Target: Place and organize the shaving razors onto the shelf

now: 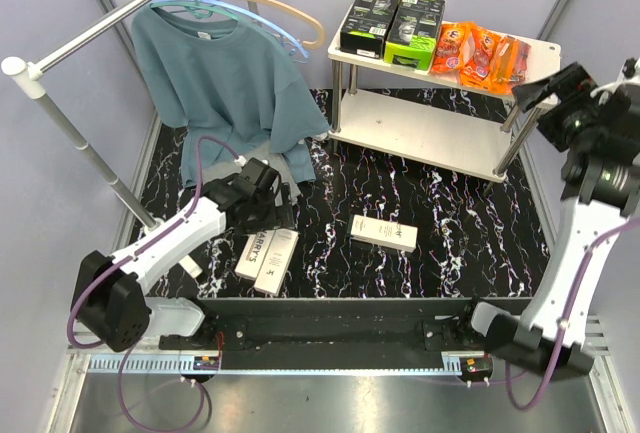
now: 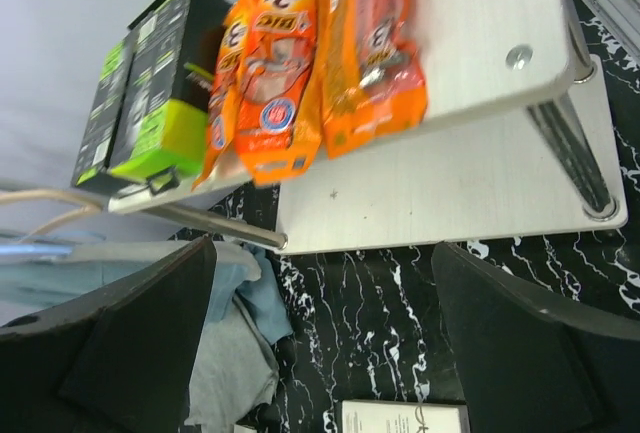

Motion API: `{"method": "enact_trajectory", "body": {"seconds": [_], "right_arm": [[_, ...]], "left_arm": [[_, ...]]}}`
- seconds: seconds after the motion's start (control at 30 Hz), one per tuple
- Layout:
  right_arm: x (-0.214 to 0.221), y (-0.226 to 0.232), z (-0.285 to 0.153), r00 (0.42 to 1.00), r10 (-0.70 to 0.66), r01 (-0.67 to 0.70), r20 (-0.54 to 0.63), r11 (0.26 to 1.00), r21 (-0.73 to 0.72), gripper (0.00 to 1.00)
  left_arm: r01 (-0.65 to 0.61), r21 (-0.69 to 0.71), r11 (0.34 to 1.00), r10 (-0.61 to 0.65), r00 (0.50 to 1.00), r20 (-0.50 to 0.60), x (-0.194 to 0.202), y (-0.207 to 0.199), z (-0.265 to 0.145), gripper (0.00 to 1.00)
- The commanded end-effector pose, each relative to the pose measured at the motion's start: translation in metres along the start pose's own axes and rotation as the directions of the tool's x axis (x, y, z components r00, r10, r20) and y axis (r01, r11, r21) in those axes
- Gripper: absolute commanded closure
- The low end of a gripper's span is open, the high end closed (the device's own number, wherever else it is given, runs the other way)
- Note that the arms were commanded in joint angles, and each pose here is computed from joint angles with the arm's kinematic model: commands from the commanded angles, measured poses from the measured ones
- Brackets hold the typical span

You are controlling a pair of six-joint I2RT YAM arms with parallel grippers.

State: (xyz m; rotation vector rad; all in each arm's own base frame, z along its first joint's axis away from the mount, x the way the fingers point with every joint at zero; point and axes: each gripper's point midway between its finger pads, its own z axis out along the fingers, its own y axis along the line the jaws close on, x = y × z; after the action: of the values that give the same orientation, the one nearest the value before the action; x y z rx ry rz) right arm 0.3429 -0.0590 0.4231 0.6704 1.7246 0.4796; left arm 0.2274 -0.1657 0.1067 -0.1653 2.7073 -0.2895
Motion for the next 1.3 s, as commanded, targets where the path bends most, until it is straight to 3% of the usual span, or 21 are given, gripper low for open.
{"method": "enact_trajectory", "body": {"seconds": [0.0,0.27,0.5,0.63,0.7,0.87,1.03,1.27], "right_arm": [[0.019,0.012,-0.029,0.999,-0.037,0.038,0.013,0.996,-0.076,0.00],[0.083,-0.008,-0.057,0.993,-0.029,0.021,-0.114,0.997,-0.068,0.00],[0.156,-0.042,-0.046,0.957,0.031,-0.048,-0.287,0.998,-0.050,0.00],[0.224,-0.058,-0.031,0.893,0.064,-0.079,-0.446,0.997,-0.015,0.00],[0.241,-0.064,-0.021,0.887,0.053,-0.054,-0.459,0.998,0.013,0.00],[0.313,-0.084,-0.004,0.779,0.065,-0.019,-0.624,0.997,0.080,0.00],[0.343,-0.111,0.008,0.734,0.081,0.012,-0.674,0.991,0.132,0.00],[0.390,-0.119,0.031,0.612,0.055,0.066,-0.789,0.991,0.121,0.01]], "left_arm": [[0.004,0.039,0.999,-0.005,0.999,0.038,-0.005,-0.006,-0.007,0.01],[0.013,0.057,0.998,-0.016,0.999,0.043,-0.006,-0.010,-0.011,0.01],[0.014,0.092,0.996,-0.017,0.999,0.030,-0.005,-0.024,-0.008,0.01],[-0.006,0.097,0.995,0.004,1.000,0.017,-0.002,-0.036,-0.003,0.01],[-0.024,0.095,0.995,0.024,1.000,0.007,0.000,-0.044,0.000,0.01],[-0.046,0.096,0.994,0.048,0.999,-0.015,0.008,-0.060,0.007,0.01],[-0.042,0.136,0.990,0.046,0.999,-0.027,0.011,-0.084,0.010,0.01],[-0.057,0.188,0.981,0.070,0.996,-0.063,0.024,-0.111,0.017,0.01]]}}
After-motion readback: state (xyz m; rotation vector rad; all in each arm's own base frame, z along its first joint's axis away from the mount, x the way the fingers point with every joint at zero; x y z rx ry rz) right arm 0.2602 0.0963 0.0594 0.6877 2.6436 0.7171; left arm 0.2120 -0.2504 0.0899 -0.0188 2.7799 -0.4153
